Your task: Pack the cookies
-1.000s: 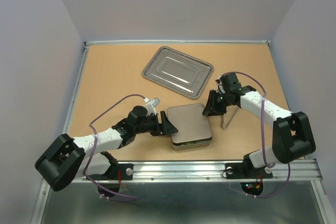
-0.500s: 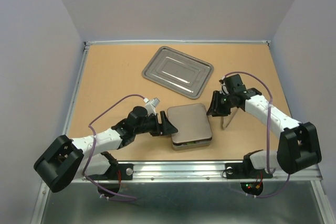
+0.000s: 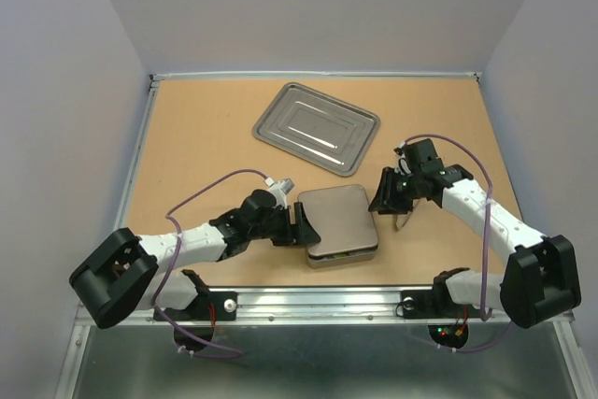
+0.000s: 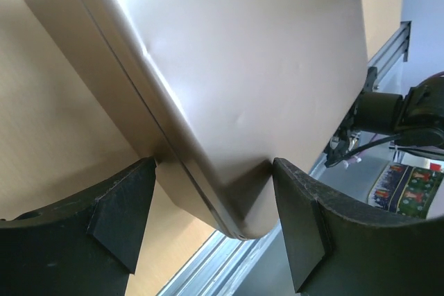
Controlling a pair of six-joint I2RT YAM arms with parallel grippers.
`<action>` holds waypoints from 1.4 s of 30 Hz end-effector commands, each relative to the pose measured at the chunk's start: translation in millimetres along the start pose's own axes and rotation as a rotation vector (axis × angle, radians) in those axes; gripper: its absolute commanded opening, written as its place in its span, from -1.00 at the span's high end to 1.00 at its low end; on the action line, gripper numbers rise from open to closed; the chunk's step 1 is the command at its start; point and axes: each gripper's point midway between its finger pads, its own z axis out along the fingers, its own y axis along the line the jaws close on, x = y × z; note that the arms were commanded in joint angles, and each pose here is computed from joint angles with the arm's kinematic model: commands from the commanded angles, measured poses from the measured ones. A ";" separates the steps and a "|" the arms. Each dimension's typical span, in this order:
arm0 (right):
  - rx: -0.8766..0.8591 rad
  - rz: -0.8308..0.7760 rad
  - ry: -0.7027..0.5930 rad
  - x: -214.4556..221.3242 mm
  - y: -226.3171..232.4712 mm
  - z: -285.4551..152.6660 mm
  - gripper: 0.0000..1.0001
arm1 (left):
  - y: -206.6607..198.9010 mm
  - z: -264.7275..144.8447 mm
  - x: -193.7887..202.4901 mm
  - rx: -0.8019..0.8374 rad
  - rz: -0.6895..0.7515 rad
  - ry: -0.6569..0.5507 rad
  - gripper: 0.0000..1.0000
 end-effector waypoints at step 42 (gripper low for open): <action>0.086 0.181 0.124 93.3 -39.7 -15.1 0.20 | -5.7 27.7 89.1 -0.351 0.086 0.141 -0.55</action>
